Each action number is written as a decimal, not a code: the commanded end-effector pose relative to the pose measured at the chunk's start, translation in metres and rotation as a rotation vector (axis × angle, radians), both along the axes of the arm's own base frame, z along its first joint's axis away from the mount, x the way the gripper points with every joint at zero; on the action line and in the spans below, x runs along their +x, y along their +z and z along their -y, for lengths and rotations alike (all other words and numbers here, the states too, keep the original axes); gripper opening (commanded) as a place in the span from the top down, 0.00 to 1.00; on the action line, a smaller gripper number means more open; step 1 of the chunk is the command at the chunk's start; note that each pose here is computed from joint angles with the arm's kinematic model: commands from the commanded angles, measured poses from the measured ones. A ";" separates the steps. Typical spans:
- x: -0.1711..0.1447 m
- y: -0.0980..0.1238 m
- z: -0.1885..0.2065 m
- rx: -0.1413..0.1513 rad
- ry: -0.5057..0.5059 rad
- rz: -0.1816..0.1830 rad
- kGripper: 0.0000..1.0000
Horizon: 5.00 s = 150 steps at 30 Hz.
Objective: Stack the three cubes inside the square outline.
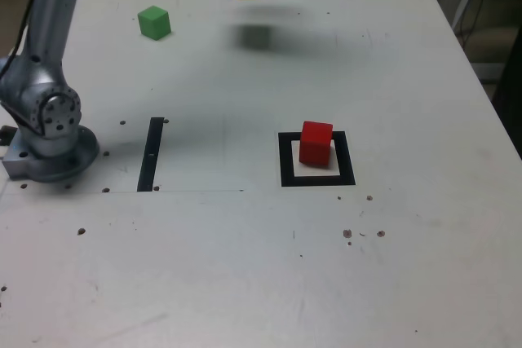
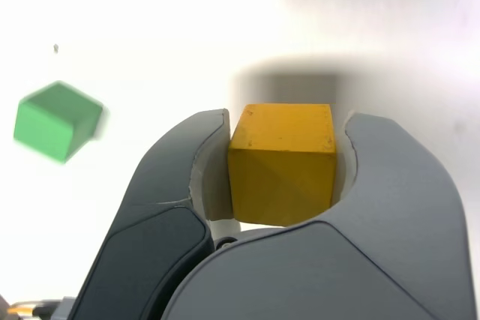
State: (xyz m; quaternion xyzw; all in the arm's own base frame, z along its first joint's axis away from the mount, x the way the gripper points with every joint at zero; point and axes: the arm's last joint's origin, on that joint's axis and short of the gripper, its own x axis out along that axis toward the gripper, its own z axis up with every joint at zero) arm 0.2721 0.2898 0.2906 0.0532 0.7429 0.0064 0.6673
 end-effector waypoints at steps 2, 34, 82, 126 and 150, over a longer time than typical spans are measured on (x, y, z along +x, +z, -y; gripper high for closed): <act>-0.004 0.020 0.029 0.039 -0.012 0.015 0.76; 0.026 0.026 0.286 -0.031 -0.122 0.030 0.76; 0.091 -0.026 0.332 0.034 -0.178 -0.049 0.62; 0.087 -0.028 0.329 0.061 -0.197 -0.091 0.01; -0.009 0.043 0.151 0.131 0.077 0.003 0.01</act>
